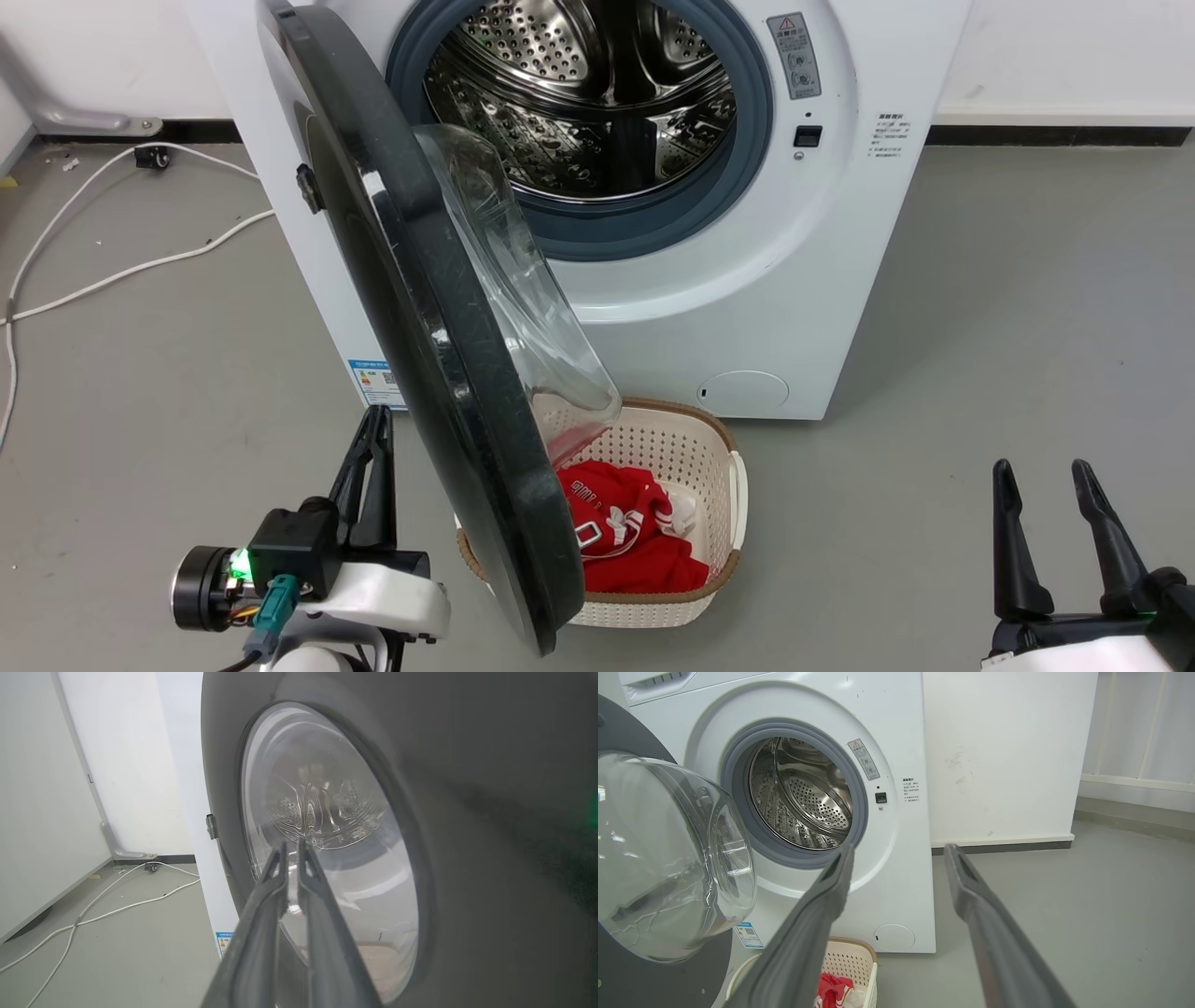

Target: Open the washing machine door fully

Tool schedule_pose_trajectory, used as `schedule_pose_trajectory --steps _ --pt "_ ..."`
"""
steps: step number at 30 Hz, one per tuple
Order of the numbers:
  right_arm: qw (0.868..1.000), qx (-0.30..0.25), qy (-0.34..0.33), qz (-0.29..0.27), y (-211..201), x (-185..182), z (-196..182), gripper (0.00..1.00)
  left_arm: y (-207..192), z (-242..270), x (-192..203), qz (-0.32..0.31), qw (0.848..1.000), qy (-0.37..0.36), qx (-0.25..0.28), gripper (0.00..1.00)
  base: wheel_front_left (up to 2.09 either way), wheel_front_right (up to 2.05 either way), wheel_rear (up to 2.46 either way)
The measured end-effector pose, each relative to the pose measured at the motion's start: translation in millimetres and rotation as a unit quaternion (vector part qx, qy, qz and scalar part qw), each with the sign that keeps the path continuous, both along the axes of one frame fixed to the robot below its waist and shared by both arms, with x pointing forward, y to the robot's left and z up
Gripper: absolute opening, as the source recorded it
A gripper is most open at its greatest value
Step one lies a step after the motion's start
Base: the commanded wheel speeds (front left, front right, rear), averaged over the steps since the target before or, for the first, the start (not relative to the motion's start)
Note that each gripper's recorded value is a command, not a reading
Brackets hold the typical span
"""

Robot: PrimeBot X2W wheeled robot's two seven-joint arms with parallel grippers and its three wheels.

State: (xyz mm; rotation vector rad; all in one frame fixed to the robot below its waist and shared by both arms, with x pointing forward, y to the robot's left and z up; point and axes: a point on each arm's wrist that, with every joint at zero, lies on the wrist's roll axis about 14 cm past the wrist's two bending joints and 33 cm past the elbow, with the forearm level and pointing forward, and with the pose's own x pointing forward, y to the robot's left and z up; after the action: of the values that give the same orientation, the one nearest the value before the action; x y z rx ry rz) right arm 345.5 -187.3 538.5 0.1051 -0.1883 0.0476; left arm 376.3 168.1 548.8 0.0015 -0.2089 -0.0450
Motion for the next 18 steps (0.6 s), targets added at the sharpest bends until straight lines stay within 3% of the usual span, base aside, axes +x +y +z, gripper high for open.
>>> schedule_pose_trajectory --steps 6,11,15,18 --pt "1.0 0.003 0.002 0.0 0 0 -1 1.0 2 20 0 0.004 1.0 -0.031 0.004 0.0 0.0 0.0 0.0" --pt "1.0 0.008 0.003 0.001 0 1 -2 1.0 10 64 0 0.019 0.995 -0.099 0.013 0.0 0.0 0.0 0.0" --pt "1.0 0.009 0.004 0.001 1 2 -3 1.0 15 112 -8 0.029 0.984 -0.175 0.026 0.0 0.0 0.0 0.0" --pt "1.0 0.01 0.006 0.002 1 3 -4 1.0 11 159 -23 0.026 0.967 -0.252 0.035 0.0 0.0 0.0 0.0"
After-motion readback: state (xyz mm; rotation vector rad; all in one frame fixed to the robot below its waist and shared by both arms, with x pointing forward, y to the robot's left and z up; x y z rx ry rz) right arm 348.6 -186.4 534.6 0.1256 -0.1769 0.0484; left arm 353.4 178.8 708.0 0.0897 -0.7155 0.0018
